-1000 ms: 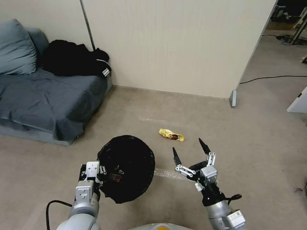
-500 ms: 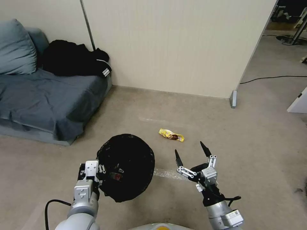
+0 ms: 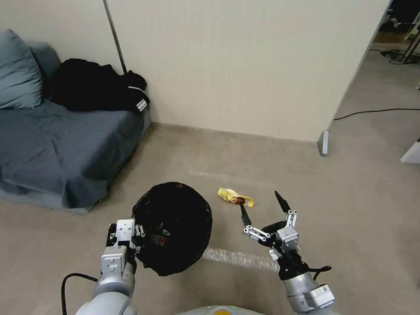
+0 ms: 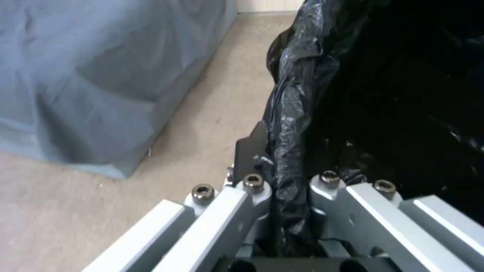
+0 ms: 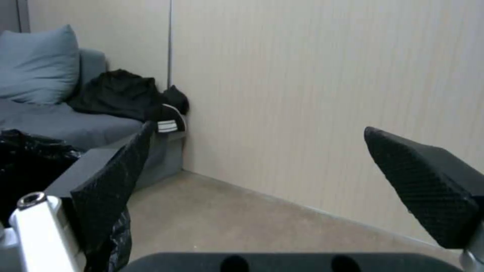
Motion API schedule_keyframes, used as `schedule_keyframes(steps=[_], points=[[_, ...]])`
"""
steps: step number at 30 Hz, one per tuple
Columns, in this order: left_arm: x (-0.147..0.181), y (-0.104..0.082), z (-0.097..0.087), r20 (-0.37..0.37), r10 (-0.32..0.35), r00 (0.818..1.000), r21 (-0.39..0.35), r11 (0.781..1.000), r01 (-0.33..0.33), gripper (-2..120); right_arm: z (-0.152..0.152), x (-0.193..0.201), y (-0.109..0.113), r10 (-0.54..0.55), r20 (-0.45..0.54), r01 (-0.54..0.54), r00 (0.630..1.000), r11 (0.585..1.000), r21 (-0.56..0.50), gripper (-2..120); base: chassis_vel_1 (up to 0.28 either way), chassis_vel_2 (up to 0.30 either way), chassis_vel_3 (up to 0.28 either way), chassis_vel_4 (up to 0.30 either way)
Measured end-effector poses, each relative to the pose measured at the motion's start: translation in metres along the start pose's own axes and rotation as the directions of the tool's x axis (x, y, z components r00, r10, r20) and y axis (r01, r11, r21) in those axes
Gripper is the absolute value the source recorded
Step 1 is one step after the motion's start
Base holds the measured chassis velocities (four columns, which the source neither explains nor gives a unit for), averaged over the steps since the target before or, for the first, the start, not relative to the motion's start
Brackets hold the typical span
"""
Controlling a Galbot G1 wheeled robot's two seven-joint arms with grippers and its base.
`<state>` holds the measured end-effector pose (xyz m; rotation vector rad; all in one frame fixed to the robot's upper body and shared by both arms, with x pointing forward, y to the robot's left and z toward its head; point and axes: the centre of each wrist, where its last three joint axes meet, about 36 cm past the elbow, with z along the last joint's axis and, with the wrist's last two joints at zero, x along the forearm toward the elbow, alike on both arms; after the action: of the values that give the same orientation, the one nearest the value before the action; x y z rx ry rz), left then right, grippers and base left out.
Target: Pick up the trash bin, then pick up the garbage from the floor and place it into the trash bin.
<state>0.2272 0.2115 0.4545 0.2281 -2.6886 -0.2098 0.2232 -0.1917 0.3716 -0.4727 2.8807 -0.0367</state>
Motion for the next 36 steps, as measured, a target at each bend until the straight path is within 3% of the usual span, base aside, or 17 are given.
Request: schedule_keyframes(steps=[18, 25, 28, 36], points=[[0.000, -0.001, 0.000, 0.001, 0.000, 1.000, 0.002, 1.000, 0.000, 1, 0.004, -0.007, -0.007, -0.042, 0.035, 0.040, 0.999, 0.999, 0.033, 100, -0.052, 0.055, 0.057, -0.046], [0.001, -0.001, 0.001, -0.002, 0.000, 1.000, -0.001, 1.000, 0.000, 1, 0.014, -0.025, -0.027, -0.063, 0.026, 0.061, 0.998, 0.995, 0.076, 100, 0.000, 0.000, 0.000, 0.000], [0.004, -0.002, 0.001, -0.002, -0.005, 1.000, -0.009, 1.000, 0.005, 1, 0.036, -0.055, -0.056, -0.105, 0.000, 0.104, 0.994, 0.983, 0.153, 100, 0.000, 0.000, 0.000, 0.000], [0.005, 0.001, 0.001, -0.005, -0.020, 1.000, -0.014, 1.000, 0.020, 1, 0.065, -0.100, -0.095, -0.175, -0.062, 0.185, 0.983, 0.947, 0.261, 100, 0.000, 0.000, 0.000, 0.000]])
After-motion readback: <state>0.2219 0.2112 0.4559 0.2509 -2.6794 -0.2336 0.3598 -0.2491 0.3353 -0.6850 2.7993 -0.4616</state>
